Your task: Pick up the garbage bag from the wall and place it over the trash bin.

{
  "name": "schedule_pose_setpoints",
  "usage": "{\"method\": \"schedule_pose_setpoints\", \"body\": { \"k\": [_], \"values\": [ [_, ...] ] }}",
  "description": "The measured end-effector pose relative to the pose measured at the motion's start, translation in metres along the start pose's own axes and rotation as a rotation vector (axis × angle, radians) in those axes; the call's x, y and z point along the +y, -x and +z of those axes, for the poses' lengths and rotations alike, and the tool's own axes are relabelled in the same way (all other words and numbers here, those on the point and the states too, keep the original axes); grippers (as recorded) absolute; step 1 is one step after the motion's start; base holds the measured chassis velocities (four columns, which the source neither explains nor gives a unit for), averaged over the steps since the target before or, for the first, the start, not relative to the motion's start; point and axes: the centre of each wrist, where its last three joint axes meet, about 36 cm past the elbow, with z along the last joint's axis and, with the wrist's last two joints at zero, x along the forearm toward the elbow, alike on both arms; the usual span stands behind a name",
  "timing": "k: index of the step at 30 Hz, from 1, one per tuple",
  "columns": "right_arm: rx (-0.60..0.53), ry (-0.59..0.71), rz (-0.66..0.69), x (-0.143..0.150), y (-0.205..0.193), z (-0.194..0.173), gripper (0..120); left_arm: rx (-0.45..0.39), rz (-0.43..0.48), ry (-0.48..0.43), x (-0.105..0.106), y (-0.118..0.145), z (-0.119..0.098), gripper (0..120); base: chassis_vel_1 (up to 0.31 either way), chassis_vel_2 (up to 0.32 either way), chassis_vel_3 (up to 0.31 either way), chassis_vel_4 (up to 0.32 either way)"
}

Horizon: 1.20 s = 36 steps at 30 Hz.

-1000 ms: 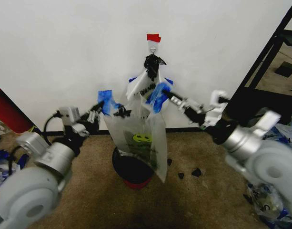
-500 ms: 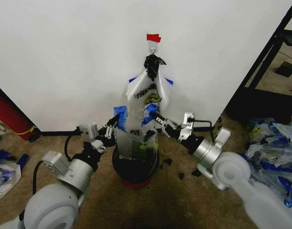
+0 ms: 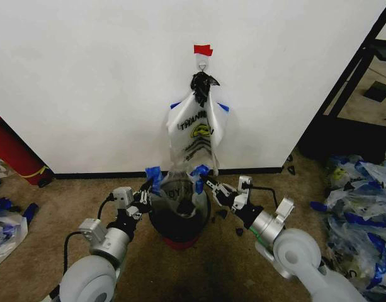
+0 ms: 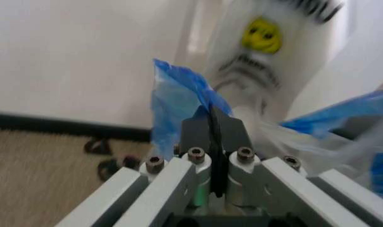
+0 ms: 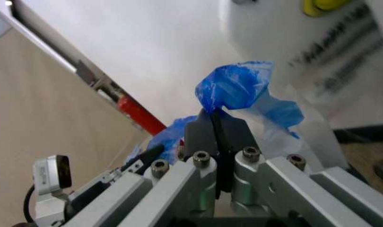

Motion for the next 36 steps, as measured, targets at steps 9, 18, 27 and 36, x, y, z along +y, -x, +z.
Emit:
{"method": "schedule_pose_setpoints", "body": {
  "k": [9,18,27,36],
  "values": [
    [-0.012,0.020,0.102,0.010,-0.023,0.015,0,0.055,-0.052,0.010,0.006,-0.013,0.010,0,0.000,0.000,0.000,0.000],
    [0.015,0.027,0.245,0.022,-0.050,0.030,0,0.139,-0.112,0.013,0.009,-0.041,0.023,0,0.000,0.000,0.000,0.000],
    [0.079,0.037,0.335,0.039,-0.077,0.037,0,0.167,-0.129,0.032,0.011,-0.055,0.018,0,0.000,0.000,0.000,0.000],
    [0.135,0.031,0.404,0.041,-0.088,0.046,0,0.219,-0.146,0.040,0.008,-0.069,0.009,0,0.000,0.000,0.000,0.000]
  ]
}}
